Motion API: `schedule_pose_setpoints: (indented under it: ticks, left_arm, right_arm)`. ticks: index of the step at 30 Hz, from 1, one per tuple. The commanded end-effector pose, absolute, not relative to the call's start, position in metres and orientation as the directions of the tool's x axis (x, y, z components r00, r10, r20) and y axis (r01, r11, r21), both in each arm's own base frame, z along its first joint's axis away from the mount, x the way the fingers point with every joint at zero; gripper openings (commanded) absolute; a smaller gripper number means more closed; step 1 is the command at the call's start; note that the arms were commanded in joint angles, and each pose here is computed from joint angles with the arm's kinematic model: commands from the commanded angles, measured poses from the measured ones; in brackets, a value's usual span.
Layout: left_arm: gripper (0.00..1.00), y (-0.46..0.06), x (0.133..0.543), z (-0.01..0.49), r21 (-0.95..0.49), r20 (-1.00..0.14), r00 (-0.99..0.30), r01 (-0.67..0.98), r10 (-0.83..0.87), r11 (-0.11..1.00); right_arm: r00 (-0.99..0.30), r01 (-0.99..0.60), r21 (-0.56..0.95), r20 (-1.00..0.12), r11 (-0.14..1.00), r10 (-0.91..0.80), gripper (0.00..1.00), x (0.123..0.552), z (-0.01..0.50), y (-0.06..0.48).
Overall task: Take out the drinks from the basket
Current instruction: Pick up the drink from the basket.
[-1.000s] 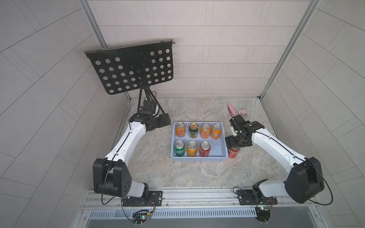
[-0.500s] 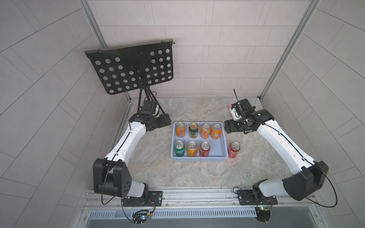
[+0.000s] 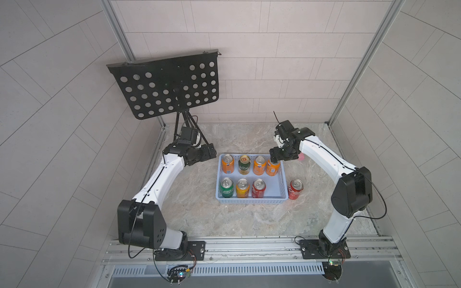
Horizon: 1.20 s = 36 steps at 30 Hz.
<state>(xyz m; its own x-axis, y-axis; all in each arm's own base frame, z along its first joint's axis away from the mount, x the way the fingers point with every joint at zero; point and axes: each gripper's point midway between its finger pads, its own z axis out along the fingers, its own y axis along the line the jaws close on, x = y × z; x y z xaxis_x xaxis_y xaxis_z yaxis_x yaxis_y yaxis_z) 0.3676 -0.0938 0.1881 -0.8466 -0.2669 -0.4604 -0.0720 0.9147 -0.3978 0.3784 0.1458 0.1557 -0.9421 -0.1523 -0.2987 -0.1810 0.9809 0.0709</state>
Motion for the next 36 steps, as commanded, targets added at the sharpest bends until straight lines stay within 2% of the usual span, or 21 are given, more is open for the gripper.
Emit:
schedule_pose_setpoints:
  ticks: [1, 18, 36]
  left_arm:
    - [1.00, -0.095, 0.363, 0.179, -0.396, -0.431, -0.866, -0.071, -0.254, 0.916]
    - [1.00, -0.095, 0.362, 0.180, -0.393, -0.432, -0.866, -0.071, -0.252, 0.917]
    - [1.00, -0.094, 0.362, 0.181, -0.391, -0.433, -0.866, -0.070, -0.250, 0.918]
  right_arm:
    - [-0.941, -0.184, 0.060, -0.300, 0.981, -0.158, 0.83, 0.384, 0.154, 0.153]
    - [-0.952, -0.190, -0.027, -0.239, 0.981, -0.191, 0.81, 0.393, 0.120, 0.153]
    - [-0.962, -0.187, -0.005, -0.203, 0.982, -0.184, 0.79, 0.393, 0.097, 0.160]
